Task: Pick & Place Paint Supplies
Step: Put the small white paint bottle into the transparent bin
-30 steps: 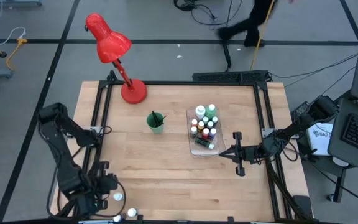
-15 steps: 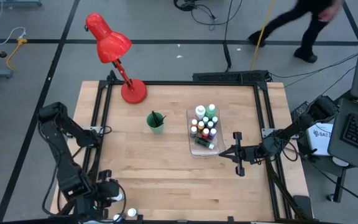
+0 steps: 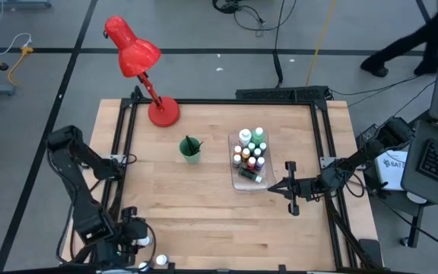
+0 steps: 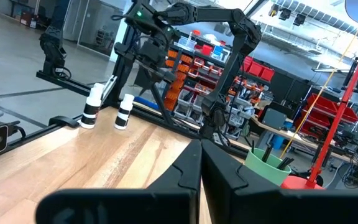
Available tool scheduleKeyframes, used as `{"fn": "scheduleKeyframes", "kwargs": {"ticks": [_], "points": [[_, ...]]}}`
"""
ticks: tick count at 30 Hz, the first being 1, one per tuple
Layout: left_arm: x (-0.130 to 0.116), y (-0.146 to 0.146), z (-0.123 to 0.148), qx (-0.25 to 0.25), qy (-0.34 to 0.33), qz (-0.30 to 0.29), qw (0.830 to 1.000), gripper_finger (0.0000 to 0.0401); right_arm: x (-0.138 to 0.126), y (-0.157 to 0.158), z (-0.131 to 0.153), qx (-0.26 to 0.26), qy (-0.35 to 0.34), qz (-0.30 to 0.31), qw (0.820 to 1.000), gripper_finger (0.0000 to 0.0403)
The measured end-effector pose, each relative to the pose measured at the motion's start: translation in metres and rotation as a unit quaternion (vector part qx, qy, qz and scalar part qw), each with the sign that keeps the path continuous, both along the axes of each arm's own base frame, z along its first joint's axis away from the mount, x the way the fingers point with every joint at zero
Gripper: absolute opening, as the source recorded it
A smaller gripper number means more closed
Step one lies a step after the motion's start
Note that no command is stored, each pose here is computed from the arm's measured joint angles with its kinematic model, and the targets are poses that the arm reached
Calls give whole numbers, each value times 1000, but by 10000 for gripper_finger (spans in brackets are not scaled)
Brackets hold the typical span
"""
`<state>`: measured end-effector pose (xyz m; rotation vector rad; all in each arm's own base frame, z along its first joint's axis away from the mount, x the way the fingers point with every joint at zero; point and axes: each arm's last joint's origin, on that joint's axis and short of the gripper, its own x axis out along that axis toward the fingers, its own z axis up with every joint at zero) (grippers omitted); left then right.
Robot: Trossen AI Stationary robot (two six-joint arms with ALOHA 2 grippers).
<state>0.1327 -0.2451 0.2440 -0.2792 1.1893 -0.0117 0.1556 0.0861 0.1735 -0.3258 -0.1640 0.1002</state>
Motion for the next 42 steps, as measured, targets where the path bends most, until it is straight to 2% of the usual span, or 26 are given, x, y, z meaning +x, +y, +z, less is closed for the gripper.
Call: {"fn": "scheduleKeyframes", "kwargs": {"ticks": [4,11,17,26,31,38,40,42], "points": [[0,-1,-10,-19,13,-6,1000,252,0,0,0,0,0,0,1000,4],[1,-3,-17,-40,6,-9,999,253,0,0,0,-1,0,0,1000,4],[-2,3,-37,-34,20,1,999,253,0,0,0,-4,0,-1,1000,4],[-2,2,-36,-36,15,-8,999,250,0,0,0,-4,-1,-1,1000,4],[1,3,-36,-30,10,-18,999,217,0,0,0,-4,-1,-1,1000,4],[5,6,-35,-23,3,-26,999,134,0,0,0,-4,-1,-1,1000,4],[5,5,-34,-15,-3,-50,999,104,0,0,0,-4,-1,-1,1000,4],[5,6,-34,-4,-9,-79,997,100,0,0,0,-4,-1,-1,1000,4]]}}
